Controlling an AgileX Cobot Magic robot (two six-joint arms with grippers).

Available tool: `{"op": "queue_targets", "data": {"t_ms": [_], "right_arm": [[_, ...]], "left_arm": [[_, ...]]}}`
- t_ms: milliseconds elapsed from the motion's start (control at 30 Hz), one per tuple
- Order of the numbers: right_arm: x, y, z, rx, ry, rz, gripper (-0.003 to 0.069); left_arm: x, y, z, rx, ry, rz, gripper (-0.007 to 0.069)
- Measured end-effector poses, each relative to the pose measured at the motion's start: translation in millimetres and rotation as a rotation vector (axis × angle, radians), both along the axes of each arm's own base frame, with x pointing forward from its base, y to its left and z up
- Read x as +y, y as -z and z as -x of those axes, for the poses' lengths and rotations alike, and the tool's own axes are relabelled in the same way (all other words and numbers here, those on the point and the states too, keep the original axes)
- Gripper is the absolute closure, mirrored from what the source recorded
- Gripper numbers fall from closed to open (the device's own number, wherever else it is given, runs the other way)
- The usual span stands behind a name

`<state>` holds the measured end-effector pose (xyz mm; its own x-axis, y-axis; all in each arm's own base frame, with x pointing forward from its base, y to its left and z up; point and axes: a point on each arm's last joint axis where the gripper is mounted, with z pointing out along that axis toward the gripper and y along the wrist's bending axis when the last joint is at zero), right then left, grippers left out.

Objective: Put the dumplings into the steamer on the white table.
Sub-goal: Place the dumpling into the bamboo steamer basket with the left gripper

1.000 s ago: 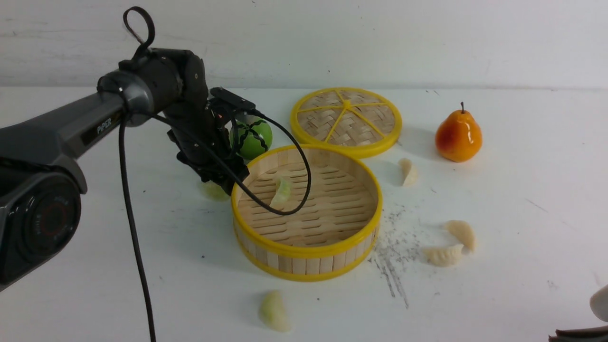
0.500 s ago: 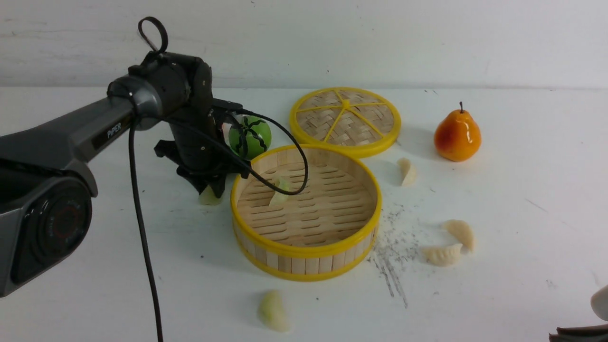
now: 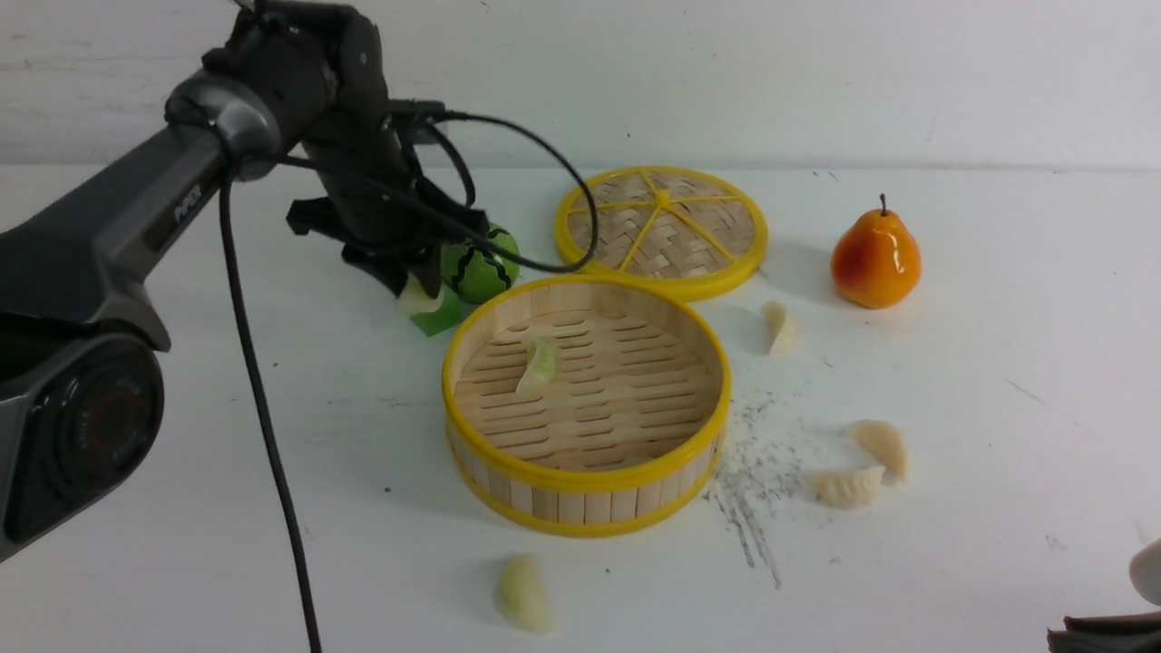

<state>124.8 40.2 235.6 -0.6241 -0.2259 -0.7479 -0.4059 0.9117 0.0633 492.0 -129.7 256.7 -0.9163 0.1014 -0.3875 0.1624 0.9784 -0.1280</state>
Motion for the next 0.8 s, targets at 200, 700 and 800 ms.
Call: {"op": "queue_targets", "data": {"t_ms": [200,700,800], "right_arm": [[0,-1,-1,-0.015,0.011,-0.008,0.0564],[0,-2,-1,-0.016,0.017,-0.024,0.055],[0,-2,-1,-0.016,0.018,-0.026,0.0547]], "left_arm": [[-68,-32,31,0.009,0.096,0.212,0.0443],[-122,37,27,0.021,-0.037,0.09,0.0466],[-122,37,28,0.028,-0.031,0.082,0.0391]]}}
